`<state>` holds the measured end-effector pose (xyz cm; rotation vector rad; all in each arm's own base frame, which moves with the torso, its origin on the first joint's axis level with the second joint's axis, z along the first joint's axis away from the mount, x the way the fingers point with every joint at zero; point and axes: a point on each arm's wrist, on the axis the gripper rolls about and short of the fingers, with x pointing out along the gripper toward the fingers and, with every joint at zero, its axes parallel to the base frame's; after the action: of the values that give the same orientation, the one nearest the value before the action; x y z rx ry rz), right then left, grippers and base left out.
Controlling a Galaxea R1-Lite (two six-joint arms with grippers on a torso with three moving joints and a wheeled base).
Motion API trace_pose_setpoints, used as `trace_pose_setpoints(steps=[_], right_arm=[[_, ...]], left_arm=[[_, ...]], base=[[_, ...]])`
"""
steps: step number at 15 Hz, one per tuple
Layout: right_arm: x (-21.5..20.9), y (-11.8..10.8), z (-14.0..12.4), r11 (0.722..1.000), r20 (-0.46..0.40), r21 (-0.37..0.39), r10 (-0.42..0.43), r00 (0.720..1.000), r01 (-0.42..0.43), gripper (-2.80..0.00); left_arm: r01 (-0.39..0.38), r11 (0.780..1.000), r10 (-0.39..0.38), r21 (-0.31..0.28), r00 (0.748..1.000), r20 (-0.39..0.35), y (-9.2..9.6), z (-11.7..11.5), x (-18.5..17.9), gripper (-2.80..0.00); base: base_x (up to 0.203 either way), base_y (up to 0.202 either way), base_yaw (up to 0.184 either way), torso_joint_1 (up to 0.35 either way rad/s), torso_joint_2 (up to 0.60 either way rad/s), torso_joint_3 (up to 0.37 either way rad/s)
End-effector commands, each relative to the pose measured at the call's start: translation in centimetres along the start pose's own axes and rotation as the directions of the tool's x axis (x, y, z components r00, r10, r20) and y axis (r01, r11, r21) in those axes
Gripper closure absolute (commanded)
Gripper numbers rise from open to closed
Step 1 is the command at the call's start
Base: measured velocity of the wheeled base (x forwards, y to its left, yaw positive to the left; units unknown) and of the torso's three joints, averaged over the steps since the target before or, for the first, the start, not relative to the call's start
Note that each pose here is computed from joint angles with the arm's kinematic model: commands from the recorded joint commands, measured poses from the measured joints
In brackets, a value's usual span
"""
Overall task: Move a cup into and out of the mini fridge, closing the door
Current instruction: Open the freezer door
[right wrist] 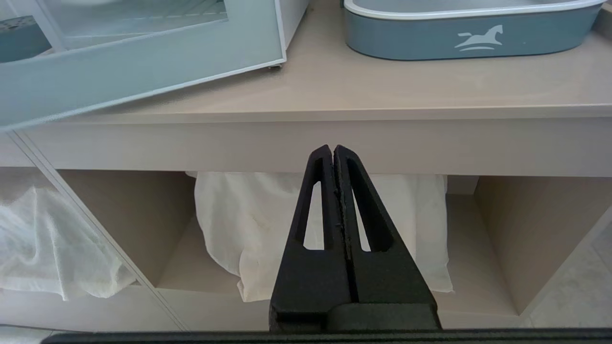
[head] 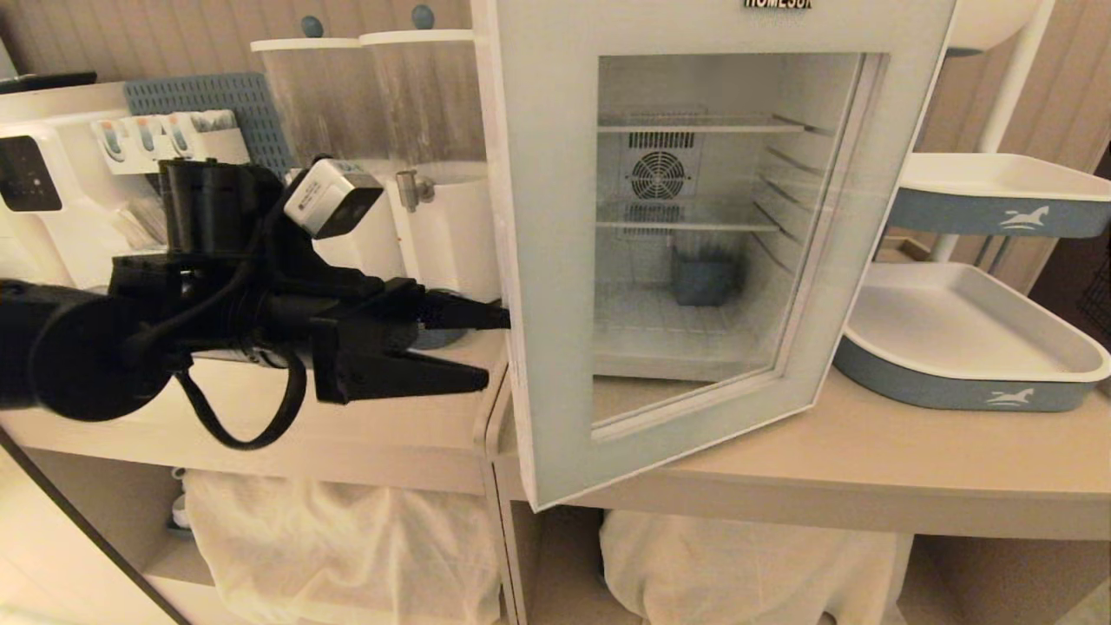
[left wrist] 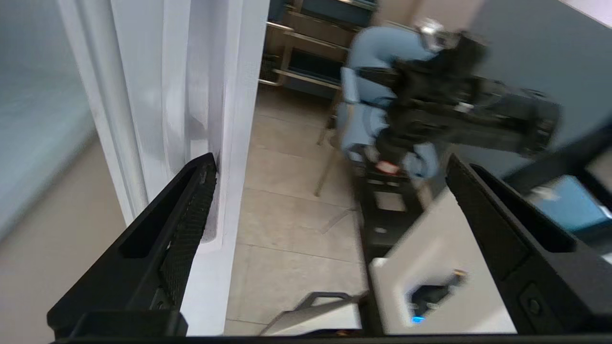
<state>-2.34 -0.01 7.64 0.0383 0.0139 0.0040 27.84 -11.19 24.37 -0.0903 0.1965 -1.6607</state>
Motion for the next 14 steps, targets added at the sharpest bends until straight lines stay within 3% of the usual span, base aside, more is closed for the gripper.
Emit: trace_pose_setpoints(steps=[1, 4, 8, 14], right_arm=[[0.0, 0.0, 0.0, 1.0, 0.0, 0.0, 0.001, 1.0, -0.001, 0.0], [0.0, 0.0, 0.0, 1.0, 0.0, 0.0, 0.0, 1.0, 0.0, 0.0], [0.0, 0.0, 0.0, 1.0, 0.0, 0.0, 0.0, 1.0, 0.0, 0.0], [0.0, 0.0, 0.0, 1.0, 0.0, 0.0, 0.002, 1.0, -0.002, 0.0]], left_arm=[[0.035, 0.999, -0.035, 0.037, 0.999, -0.001, -2.8, 0.6, 0.6, -2.8], [0.071, 0.996, -0.07, 0.057, 0.997, -0.015, -5.6, 0.6, 2.2, -2.8], [0.197, 0.978, -0.193, 0.067, 0.98, -0.049, -9.7, 0.3, 5.5, -2.8], [0.265, 0.961, -0.258, 0.075, 0.962, -0.094, -14.5, -0.6, 8.6, -2.8]], base=[[0.0, 0.0, 0.0, 0.0, 0.0, 0.0], [0.0, 0.0, 0.0, 0.0, 0.0, 0.0], [0.0, 0.0, 0.0, 0.0, 0.0, 0.0], [0.0, 0.0, 0.0, 0.0, 0.0, 0.0]])
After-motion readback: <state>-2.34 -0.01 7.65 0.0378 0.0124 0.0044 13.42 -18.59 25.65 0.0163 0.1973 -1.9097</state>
